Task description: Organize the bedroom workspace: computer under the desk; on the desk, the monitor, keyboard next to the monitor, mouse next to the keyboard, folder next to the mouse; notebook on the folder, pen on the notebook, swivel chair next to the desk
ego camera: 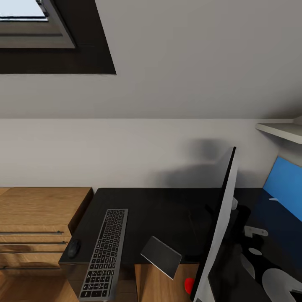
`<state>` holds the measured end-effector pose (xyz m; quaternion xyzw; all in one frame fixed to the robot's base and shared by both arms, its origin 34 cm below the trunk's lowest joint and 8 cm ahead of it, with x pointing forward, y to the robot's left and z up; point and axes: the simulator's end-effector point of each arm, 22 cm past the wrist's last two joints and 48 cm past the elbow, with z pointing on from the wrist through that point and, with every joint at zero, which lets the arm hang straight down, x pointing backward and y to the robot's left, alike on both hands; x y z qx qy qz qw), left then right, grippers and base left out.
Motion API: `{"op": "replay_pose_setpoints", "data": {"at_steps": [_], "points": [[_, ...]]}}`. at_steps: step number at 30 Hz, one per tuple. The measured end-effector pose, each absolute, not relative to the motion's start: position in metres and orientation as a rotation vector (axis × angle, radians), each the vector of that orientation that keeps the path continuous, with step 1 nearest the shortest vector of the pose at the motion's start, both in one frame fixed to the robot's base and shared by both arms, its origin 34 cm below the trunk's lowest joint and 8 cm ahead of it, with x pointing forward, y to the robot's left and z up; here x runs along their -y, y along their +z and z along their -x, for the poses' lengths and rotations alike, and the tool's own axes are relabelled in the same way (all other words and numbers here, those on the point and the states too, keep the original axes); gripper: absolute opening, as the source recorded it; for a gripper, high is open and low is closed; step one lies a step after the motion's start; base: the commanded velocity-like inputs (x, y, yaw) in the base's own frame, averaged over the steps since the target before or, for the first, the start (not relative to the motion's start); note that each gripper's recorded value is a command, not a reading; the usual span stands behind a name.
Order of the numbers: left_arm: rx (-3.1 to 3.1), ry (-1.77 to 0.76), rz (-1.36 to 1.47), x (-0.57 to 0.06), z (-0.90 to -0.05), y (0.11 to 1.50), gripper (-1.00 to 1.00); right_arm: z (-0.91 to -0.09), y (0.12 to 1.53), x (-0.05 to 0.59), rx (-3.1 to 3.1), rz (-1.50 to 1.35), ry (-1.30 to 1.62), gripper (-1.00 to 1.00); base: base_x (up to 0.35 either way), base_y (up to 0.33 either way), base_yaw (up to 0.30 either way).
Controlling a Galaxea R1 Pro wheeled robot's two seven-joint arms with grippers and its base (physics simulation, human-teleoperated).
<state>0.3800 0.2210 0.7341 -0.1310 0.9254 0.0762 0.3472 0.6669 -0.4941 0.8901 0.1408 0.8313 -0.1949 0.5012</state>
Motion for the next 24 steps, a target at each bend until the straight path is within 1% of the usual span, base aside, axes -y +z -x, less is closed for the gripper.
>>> {"op": "replay_pose_setpoints", "data": {"at_steps": [24], "points": [[-2.399,0.197,0.340,-0.2210,-0.3802,0.7342,1.00,-0.6673,0.8907,0.4942,-2.008,-0.340,-0.471,1.00,0.000,0.000,0.000]]}}
